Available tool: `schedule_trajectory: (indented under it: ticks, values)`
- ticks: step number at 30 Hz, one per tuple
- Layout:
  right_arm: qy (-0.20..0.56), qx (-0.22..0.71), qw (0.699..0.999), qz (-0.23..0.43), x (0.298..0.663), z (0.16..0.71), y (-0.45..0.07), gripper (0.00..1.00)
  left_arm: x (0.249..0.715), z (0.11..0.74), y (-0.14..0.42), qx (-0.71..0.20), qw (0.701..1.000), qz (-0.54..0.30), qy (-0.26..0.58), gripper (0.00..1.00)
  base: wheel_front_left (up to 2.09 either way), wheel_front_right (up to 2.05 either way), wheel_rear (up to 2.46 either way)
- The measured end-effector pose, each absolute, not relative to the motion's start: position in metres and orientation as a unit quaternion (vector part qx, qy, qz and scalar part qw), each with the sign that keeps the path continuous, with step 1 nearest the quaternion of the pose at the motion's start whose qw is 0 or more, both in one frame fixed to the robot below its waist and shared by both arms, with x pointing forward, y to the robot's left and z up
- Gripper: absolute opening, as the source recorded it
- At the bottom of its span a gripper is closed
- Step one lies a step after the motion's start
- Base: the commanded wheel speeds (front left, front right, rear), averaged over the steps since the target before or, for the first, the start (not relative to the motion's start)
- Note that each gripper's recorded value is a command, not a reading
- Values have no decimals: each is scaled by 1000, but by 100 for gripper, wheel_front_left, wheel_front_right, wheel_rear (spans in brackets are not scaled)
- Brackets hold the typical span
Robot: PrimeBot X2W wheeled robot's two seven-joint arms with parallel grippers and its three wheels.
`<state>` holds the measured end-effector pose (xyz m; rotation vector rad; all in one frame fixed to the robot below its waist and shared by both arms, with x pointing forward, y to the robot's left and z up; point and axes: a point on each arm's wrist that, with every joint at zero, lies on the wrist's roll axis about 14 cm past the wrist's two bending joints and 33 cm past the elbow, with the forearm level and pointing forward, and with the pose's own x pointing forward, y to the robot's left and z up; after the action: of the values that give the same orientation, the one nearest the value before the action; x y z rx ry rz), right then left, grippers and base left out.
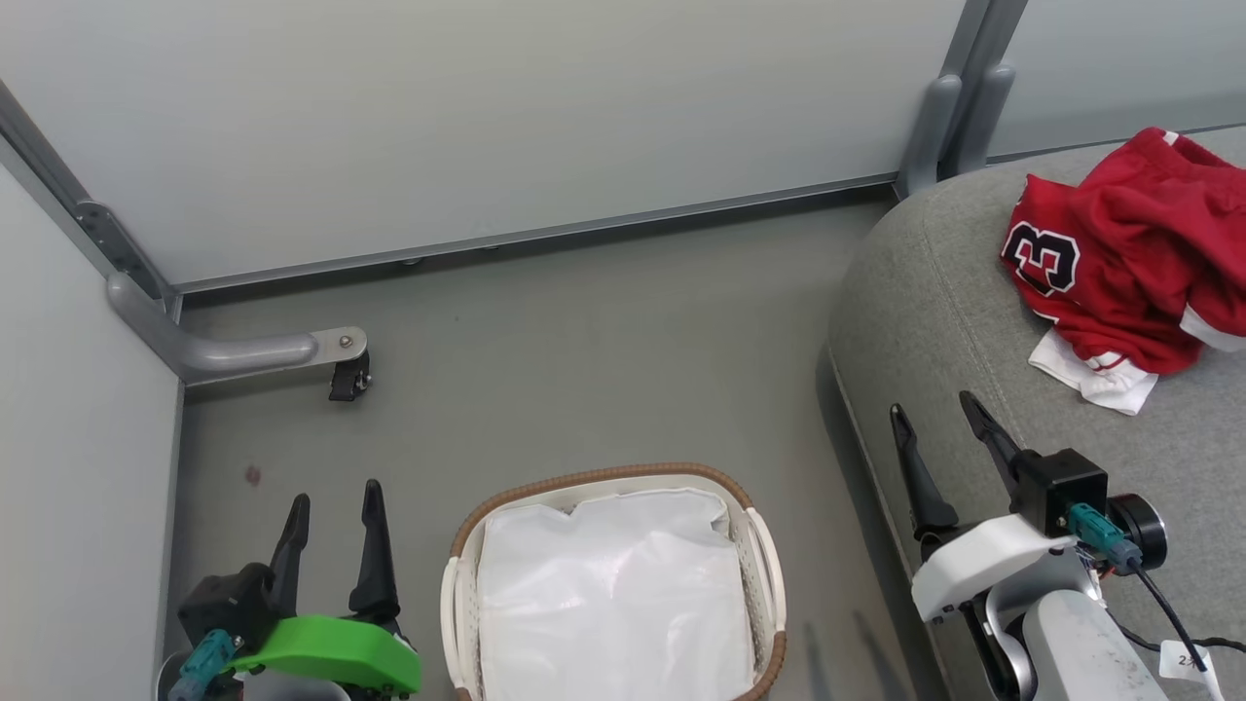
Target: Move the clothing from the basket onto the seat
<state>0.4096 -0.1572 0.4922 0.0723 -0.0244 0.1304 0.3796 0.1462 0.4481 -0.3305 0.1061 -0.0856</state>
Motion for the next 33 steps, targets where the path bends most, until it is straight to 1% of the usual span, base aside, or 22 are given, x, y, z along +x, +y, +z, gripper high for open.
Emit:
schedule_trajectory:
  ticks: [18,19,24,33]
  values:
    - [-14,43,997,69,405,494,-154,100,378,453,143,-165,984,-45,47,100,0,0,0]
    - [-14,43,997,70,404,494,-153,0,378,454,144,-167,984,-42,46,0,0,0,0]
    - [19,54,996,65,396,474,-153,0,374,441,144,-171,982,-38,68,0,0,0,0]
    - [27,139,989,36,397,475,-164,0,374,440,154,-240,968,-10,79,0,0,0,0]
